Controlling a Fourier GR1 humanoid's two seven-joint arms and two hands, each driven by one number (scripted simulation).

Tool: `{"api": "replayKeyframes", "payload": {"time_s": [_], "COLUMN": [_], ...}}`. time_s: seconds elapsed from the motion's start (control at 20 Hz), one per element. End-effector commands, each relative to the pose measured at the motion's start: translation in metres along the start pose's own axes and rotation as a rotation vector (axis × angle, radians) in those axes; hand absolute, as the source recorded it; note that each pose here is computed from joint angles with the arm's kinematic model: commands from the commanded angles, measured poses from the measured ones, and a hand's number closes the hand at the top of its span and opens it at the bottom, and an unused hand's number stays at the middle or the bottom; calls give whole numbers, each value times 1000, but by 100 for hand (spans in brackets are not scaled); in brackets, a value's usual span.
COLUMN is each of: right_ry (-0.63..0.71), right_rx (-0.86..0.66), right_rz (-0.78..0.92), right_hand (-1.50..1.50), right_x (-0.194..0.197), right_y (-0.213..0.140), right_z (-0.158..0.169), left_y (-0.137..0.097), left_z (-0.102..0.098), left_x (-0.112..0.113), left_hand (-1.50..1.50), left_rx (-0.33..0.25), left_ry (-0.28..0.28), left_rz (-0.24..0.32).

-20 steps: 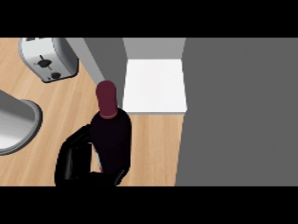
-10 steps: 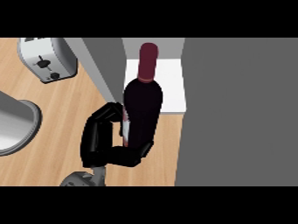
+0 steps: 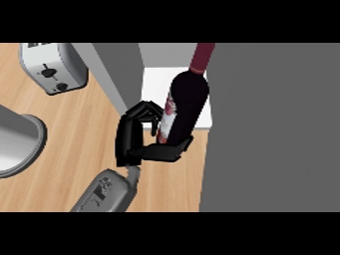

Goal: Pick up the wine, place it into the cabinet and close the cabinet

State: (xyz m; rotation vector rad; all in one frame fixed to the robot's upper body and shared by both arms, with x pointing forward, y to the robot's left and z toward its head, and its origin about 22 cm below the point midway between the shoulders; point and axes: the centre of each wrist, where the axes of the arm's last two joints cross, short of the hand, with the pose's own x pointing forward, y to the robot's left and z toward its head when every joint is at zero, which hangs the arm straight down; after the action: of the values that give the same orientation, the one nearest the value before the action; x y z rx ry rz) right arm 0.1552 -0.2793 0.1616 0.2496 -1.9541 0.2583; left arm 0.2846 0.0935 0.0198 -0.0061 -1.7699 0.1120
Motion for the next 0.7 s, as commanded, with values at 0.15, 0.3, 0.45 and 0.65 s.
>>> {"api": "replayKeyframes", "payload": {"time_s": [0.15,0.3,0.45,0.65], "right_ry": [-25,-37,-31,-43], "right_rx": [21,2,8,9], "right_rz": [-19,-12,-27,-34], "right_hand": [-150,-150,-150,-150], "right_x": [16,16,17,15], "right_y": [-8,-13,-2,7], "right_z": [10,3,0,10], "left_y": [-15,-6,-7,-14], "left_z": [-2,-10,-20,-30], "left_x": [-17,-42,-45,-51], "left_hand": [150,150,150,150], "left_rx": [12,25,41,47], "left_ry": [40,17,23,14], "left_rz": [-58,-107,-82,-83]}}
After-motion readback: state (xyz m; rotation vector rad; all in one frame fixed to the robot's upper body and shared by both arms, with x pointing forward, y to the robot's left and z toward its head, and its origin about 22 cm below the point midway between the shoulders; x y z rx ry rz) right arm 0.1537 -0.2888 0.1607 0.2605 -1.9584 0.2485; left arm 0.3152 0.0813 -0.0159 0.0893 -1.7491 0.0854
